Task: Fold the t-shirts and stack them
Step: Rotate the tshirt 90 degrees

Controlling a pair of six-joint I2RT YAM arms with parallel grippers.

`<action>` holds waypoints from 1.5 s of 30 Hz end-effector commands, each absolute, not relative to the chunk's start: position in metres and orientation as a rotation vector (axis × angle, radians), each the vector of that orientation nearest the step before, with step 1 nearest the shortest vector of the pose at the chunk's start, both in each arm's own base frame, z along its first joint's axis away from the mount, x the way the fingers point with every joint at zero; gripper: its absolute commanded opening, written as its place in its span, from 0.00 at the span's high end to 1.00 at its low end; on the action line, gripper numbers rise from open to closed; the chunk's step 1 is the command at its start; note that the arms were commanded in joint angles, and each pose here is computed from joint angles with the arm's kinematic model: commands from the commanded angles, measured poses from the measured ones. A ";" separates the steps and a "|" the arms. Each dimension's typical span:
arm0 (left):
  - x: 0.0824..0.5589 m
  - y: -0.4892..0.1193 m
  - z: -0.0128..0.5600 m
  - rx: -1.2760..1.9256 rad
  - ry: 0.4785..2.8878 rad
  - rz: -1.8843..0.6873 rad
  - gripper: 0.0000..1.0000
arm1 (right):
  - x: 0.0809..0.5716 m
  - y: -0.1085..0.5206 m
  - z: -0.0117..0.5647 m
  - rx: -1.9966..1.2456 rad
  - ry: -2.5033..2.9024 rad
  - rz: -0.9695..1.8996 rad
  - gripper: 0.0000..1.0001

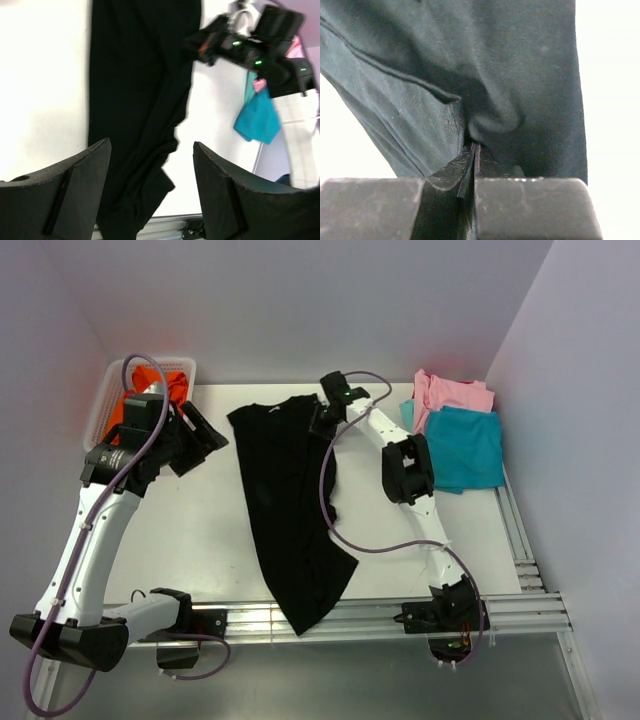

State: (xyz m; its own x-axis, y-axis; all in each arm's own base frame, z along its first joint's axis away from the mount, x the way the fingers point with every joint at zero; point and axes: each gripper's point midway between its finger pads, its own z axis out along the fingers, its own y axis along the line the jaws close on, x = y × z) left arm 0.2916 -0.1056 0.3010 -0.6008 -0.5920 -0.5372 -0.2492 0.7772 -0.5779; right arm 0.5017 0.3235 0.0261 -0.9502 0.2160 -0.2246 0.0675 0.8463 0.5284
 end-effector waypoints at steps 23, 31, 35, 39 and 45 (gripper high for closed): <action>0.335 -0.136 0.280 -0.490 2.315 -0.569 0.29 | 0.591 0.246 0.104 0.269 2.407 1.039 0.28; 0.352 -0.121 0.272 -0.535 2.312 -0.383 0.11 | 0.501 0.188 0.241 0.316 2.273 0.745 0.29; 0.336 -0.127 0.244 -0.496 2.377 -0.378 0.13 | 0.406 0.157 0.242 0.319 2.314 0.556 0.30; 0.299 -0.138 0.191 -0.511 2.493 -0.460 0.15 | 0.284 0.140 0.198 0.397 2.511 0.486 0.35; 0.253 -0.160 0.141 -0.509 2.626 -0.537 0.20 | 0.160 0.168 0.136 0.385 2.736 0.728 0.32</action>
